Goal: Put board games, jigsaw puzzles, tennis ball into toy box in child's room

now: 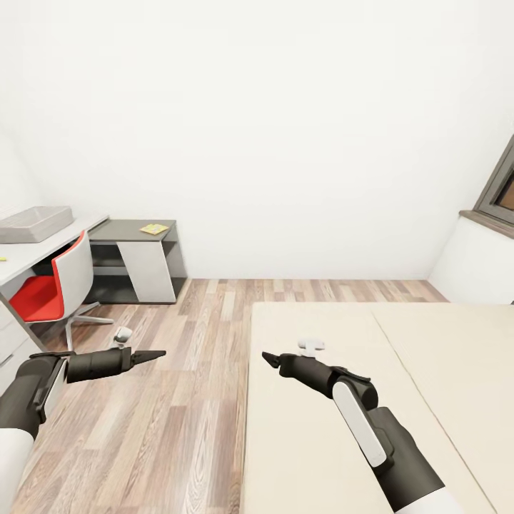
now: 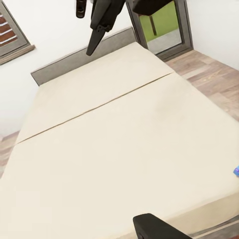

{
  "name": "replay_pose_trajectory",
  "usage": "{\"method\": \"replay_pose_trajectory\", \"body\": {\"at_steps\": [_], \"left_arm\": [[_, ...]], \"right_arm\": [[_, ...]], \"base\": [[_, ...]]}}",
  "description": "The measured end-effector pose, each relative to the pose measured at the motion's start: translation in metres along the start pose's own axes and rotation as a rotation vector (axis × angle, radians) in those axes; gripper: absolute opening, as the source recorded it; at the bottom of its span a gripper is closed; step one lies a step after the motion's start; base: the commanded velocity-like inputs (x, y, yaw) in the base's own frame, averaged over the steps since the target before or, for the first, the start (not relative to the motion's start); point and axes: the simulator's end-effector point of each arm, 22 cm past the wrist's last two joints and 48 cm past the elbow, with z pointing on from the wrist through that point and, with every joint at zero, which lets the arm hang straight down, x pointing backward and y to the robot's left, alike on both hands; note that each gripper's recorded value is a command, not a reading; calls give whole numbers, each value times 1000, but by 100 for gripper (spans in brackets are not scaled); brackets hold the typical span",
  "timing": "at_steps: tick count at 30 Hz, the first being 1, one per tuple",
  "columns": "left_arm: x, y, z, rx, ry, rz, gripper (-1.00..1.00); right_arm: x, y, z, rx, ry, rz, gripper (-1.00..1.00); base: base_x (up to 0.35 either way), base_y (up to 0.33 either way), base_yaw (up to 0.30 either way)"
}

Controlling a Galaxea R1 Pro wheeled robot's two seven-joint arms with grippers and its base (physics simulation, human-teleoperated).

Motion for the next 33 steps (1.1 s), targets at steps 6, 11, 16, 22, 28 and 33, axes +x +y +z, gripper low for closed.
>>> {"method": "replay_pose_trajectory", "body": {"at_steps": [6,11,16,22,28,33], "left_arm": [[0,0,0,1,0,1,100],[0,0,0,0,0,0,100],[0,0,0,1,0,0,100],[0,0,0,0,0,0,100],[0,0,0,1,0,0,100],[0,0,-1,-2,0,0,100]], "right_arm": [[0,-1,0,2,1,0,100],[0,0,0,2,1,1,100],[0,-1,0,2,0,0,100],[0,0,0,1,0,0,100],[0,-1,0,1,0,1,100],[0,-1,0,1,1,1,100]], "base": [[0,0,0],[0,0,0],[0,0,0],[0,41,0],[0,166,0],[0,217,0]]}}
